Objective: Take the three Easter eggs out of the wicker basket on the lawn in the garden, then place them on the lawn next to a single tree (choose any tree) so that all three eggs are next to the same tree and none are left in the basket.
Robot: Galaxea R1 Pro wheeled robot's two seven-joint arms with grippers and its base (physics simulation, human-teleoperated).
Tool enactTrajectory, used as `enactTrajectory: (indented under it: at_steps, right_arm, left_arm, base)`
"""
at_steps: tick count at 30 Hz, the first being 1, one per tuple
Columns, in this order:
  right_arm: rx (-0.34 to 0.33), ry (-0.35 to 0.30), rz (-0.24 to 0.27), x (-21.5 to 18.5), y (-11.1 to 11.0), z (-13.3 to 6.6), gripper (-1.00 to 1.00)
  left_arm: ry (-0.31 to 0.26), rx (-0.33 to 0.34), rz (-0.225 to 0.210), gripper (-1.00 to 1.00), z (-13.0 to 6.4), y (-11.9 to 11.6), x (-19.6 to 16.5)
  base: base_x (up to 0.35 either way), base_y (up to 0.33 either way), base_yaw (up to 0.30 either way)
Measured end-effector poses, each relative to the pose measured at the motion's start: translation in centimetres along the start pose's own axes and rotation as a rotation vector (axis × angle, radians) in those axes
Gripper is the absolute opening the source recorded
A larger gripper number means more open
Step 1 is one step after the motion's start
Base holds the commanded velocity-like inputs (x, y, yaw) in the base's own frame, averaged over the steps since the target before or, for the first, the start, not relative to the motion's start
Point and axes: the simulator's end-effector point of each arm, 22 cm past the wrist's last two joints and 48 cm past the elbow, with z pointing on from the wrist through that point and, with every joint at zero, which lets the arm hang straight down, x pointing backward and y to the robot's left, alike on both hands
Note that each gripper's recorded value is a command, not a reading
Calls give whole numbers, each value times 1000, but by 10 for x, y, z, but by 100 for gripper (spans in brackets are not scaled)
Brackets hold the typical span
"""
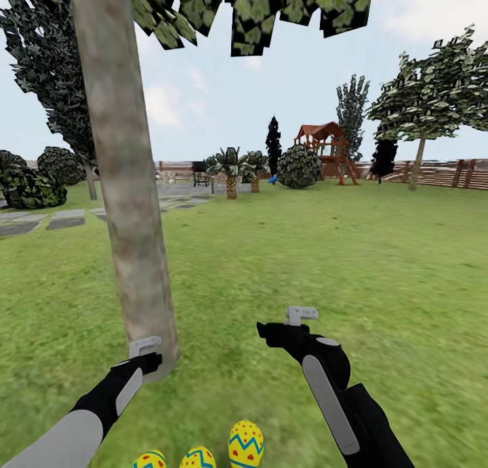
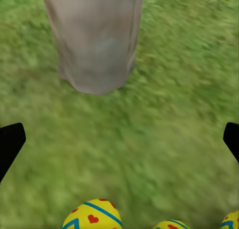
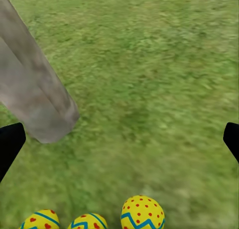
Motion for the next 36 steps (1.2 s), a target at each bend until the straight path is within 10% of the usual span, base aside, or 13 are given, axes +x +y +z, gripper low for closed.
enactTrajectory:
  at_steps: [36]
  right_arm:
    - [49, -2, 31, -59, -4, 3, 100]
  left_arm:
    - [-25, -46, 0, 100, -26, 10, -28]
  base:
    - [0, 0, 0]
